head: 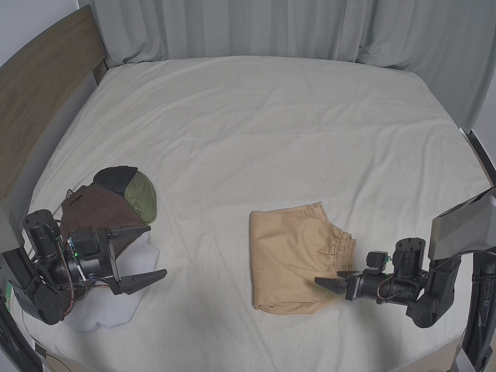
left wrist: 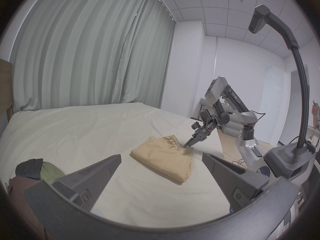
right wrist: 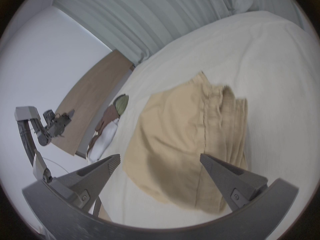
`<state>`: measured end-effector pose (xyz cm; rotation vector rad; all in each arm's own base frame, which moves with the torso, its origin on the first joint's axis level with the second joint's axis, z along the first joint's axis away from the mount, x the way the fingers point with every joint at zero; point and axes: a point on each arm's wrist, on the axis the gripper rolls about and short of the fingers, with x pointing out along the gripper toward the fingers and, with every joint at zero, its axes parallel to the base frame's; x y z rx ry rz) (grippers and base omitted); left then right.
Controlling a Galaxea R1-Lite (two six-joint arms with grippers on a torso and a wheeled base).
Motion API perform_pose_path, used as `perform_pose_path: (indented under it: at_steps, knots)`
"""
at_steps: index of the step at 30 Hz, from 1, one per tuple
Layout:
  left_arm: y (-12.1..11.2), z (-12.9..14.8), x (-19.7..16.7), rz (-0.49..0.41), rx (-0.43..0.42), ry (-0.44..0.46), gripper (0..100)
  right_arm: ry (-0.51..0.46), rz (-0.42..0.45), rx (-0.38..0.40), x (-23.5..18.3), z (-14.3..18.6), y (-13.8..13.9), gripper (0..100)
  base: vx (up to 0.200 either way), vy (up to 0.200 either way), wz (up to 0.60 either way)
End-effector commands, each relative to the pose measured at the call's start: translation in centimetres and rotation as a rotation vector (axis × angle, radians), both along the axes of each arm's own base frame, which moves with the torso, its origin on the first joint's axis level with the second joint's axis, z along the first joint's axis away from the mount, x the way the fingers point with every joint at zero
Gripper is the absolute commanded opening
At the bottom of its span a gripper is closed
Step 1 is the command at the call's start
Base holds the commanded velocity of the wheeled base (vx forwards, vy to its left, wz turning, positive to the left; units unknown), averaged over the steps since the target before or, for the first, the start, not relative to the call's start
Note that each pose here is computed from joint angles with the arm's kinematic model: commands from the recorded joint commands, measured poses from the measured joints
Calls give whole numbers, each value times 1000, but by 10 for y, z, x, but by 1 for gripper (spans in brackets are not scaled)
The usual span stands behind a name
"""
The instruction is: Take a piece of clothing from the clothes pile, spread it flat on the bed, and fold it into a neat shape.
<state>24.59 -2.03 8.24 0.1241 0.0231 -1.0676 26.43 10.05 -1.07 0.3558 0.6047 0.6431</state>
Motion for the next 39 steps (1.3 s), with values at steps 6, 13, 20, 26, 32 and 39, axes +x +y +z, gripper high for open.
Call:
perform_pose_path:
  at_steps: [6, 13, 20, 26, 32, 39]
  knots:
    - [-3, -1, 0, -8, 0, 7, 100, -128, -62, 73, 27, 27, -6, 100, 0, 0, 0]
    - [-4, -2, 0, -6, 1, 9, 100, -106, -160, 57, 46, 5, -3, 100, 0, 0, 0]
    - [-4, -2, 0, -5, 1, 9, 100, -81, -184, 42, 53, -11, -5, 100, 0, 0, 0]
    - [-4, -1, 0, -3, 2, 7, 100, -74, -196, 34, 56, -18, -4, 100, 0, 0, 0]
    - [-4, -1, 0, -3, 2, 7, 100, -77, -196, 36, 56, -16, -4, 100, 0, 0, 0]
    - [-4, -1, 0, -3, 2, 7, 100, -117, -187, 37, 48, 2, -5, 100, 0, 0, 0]
